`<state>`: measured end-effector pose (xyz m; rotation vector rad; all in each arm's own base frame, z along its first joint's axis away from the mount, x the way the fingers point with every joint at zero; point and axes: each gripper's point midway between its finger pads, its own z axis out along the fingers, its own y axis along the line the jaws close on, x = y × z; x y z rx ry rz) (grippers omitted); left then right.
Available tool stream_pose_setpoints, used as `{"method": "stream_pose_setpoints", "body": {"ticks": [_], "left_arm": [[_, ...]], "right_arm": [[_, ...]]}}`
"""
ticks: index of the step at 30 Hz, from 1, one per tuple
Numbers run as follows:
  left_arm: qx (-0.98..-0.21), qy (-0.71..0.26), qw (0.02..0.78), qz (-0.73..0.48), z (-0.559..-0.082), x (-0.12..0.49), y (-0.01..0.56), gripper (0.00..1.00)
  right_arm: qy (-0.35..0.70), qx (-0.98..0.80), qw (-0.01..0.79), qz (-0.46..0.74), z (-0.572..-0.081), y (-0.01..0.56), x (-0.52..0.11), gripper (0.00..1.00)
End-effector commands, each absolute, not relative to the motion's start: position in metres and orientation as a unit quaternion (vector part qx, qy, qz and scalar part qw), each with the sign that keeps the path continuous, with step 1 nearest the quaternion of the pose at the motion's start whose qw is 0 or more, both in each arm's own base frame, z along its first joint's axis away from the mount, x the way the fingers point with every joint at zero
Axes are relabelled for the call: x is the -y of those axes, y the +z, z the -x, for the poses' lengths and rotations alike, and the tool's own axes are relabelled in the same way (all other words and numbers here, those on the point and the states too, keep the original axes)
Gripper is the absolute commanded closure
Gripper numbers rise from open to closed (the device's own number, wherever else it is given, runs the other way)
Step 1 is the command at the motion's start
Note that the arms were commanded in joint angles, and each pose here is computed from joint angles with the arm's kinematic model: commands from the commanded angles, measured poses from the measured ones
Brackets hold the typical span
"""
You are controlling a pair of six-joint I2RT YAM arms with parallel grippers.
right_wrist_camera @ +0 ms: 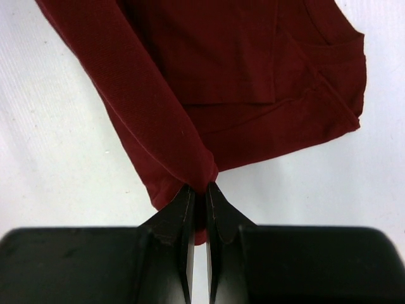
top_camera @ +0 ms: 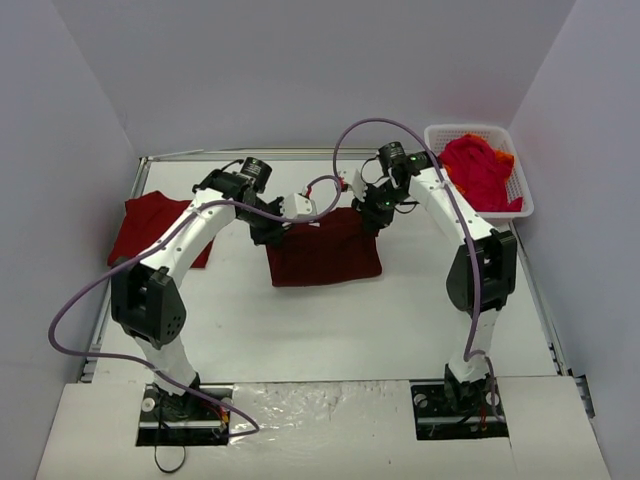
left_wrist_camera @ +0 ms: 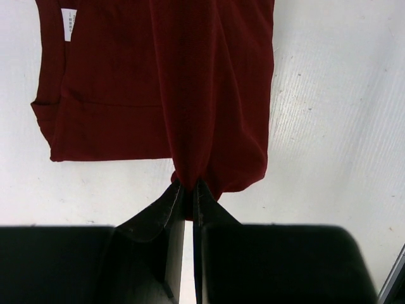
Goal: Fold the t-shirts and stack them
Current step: Fold the long partially folded tshirt into a neat square
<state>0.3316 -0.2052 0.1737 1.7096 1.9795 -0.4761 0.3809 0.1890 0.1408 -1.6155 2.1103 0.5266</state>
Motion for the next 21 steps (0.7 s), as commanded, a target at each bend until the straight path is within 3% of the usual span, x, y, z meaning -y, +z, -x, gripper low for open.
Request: {"method": "stream_pose_setpoints", "body": {"ticks": [1,21], "left_arm": [[-0.724,-0.161,0.256,-0.62,-0.343,0.201,0.186,0.98],[-0.742,-0.169,0.273,-0.588,-0.378,0.195,0.185,0.98]], "right_arm": [[0.194,-0.757,0.219,0.584,-0.392,0.143,-0.189,1.0],[0.187,-0.758,0.256,0.57,-0.456,0.128,-0.203,1.0]]}}
